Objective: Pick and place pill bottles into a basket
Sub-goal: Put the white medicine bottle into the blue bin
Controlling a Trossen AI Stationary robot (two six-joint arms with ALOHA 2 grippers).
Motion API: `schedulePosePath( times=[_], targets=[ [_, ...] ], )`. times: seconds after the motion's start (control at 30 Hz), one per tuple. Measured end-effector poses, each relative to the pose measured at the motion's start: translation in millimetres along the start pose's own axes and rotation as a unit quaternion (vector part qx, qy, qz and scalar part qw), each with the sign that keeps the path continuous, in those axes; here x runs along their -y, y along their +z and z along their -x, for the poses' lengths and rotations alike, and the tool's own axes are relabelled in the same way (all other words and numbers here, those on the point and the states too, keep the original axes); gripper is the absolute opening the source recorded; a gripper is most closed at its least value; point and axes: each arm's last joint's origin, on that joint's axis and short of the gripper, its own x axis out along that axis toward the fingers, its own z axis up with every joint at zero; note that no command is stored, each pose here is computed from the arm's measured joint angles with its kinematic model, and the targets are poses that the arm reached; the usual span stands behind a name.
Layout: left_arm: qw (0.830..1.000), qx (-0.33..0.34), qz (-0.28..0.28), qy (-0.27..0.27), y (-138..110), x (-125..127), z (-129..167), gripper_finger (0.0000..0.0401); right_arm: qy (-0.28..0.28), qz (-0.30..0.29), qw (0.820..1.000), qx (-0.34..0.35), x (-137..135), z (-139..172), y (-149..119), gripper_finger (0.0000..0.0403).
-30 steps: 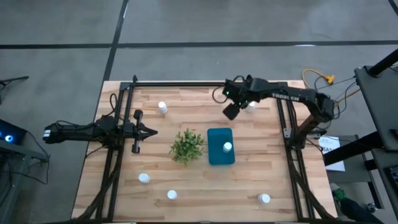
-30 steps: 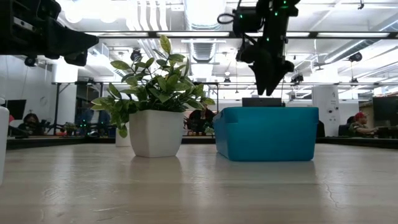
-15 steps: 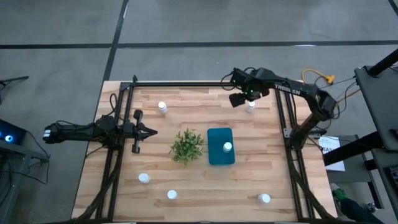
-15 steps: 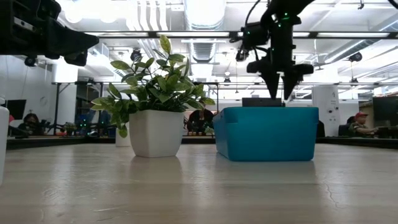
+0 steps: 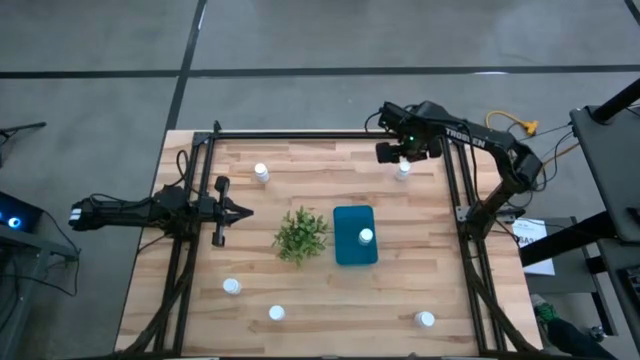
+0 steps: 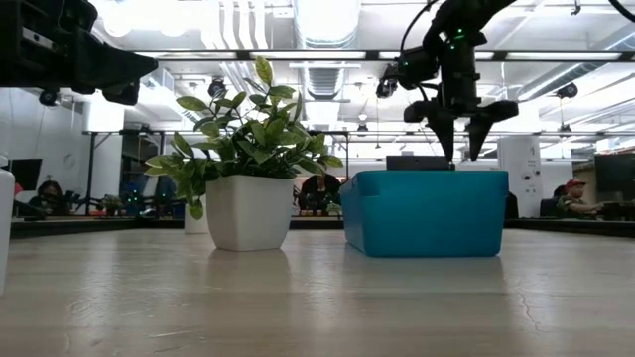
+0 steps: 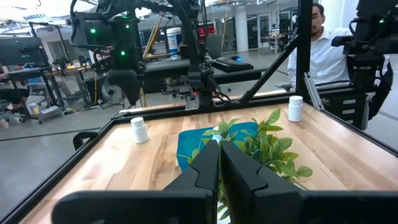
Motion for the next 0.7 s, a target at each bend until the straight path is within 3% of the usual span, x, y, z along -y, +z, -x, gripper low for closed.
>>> schedulePosePath(
  times=[0.3, 0.7],
  targets=[
    [1.0, 0.0, 0.0, 0.0, 0, 0, 0, 0.0, -0.016, -0.016, 1.0, -0.015, 16, -2, 12, 0.0196],
    [1.0, 0.0, 0.0, 0.0, 0, 0, 0, 0.0, 0.006, -0.002, 1.0, 0.005, 11, -2, 16, 0.0196]
  ],
)
